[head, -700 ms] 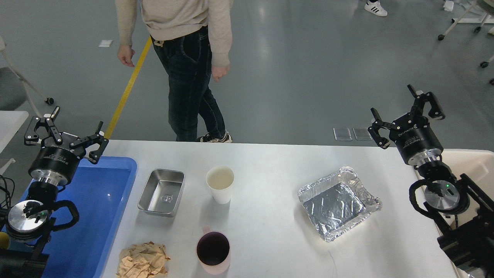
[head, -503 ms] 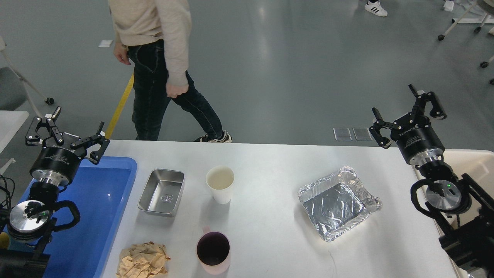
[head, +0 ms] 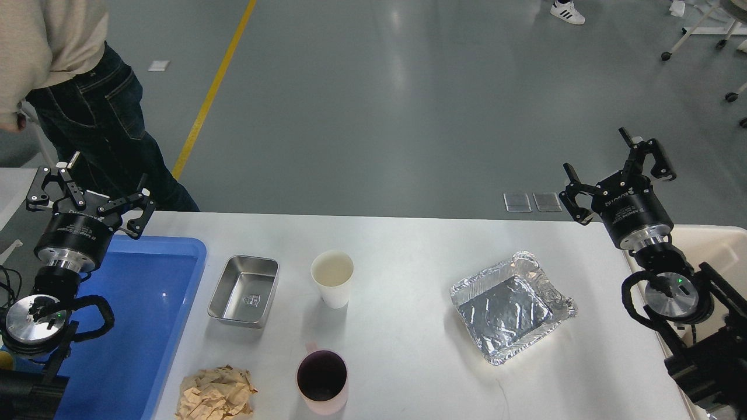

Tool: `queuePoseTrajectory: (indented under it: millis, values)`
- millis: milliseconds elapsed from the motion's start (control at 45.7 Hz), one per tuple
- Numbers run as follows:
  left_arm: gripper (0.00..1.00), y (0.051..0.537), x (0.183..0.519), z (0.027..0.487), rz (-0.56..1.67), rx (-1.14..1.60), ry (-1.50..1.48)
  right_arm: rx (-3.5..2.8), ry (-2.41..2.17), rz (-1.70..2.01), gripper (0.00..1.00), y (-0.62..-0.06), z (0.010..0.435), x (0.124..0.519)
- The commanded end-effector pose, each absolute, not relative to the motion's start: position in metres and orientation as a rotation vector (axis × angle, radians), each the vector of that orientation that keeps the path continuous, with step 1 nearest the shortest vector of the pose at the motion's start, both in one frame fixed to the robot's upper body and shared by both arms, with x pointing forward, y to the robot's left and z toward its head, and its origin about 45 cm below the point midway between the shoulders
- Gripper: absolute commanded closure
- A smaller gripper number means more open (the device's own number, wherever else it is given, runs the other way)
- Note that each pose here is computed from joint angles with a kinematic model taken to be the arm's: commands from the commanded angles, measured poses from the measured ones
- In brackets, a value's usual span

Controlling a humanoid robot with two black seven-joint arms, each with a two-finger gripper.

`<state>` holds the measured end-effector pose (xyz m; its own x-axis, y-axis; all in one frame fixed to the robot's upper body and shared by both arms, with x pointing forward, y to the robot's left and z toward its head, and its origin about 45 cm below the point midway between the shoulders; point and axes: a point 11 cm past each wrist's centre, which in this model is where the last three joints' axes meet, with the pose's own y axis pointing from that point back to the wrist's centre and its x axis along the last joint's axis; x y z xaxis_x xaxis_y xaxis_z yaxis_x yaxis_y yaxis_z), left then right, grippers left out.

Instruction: Tidy desktop

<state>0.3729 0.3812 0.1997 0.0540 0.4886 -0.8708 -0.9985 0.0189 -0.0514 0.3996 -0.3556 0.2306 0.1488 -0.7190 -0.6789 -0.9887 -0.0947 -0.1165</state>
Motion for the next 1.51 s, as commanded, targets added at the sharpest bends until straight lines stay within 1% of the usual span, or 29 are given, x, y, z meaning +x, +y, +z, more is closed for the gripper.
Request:
queuePoseTrajectory:
  millis: [0,153,285,416,547,657,788,897,1073,1182,1270,1379,1488]
  values:
    - [0.01,0.383,0.374,0.203,1.380,-0.875,0.759,-1.876,1.624,0.625,0.00,-0.355,0.232,0.400]
    - [0.01,0.380,0.374,0.202,1.376,-0.835,0.756,-1.877,1.623,0.623,0.00,-0.356,0.232,0.400]
    - [0.01,0.397,0.369,0.203,1.414,-0.607,0.662,-1.878,1.627,0.622,0.00,-0.357,0.232,0.400]
    - [0.01,0.400,0.365,0.200,1.396,-0.452,0.649,-1.880,1.634,0.616,0.00,-0.360,0.233,0.399]
    - [0.01,0.408,0.358,0.193,1.423,-0.307,0.635,-1.882,1.640,0.610,0.00,-0.362,0.234,0.399]
    - [0.01,0.417,0.347,0.184,1.421,-0.143,0.598,-1.886,1.644,0.602,0.00,-0.364,0.236,0.399]
    - [0.01,0.417,0.335,0.174,1.387,0.080,0.532,-1.885,1.647,0.602,0.00,-0.365,0.236,0.399]
    - [0.01,0.406,0.326,0.183,1.346,0.216,0.452,-1.887,1.649,0.605,0.00,-0.365,0.235,0.399]
    - [0.01,0.397,0.300,0.200,1.271,0.409,0.370,-1.890,1.652,0.595,0.00,-0.367,0.237,0.399]
    - [0.01,0.409,0.290,0.206,1.257,0.503,0.327,-1.892,1.649,0.597,0.00,-0.366,0.237,0.400]
    - [0.01,0.423,0.270,0.201,1.236,0.621,0.316,-1.901,1.649,0.604,0.00,-0.364,0.235,0.400]
    - [0.01,0.434,0.255,0.204,1.198,0.731,0.270,-1.917,1.647,0.612,0.00,-0.360,0.233,0.400]
    - [0.01,0.440,0.249,0.217,1.175,0.778,0.208,-1.919,1.646,0.611,0.00,-0.360,0.234,0.400]
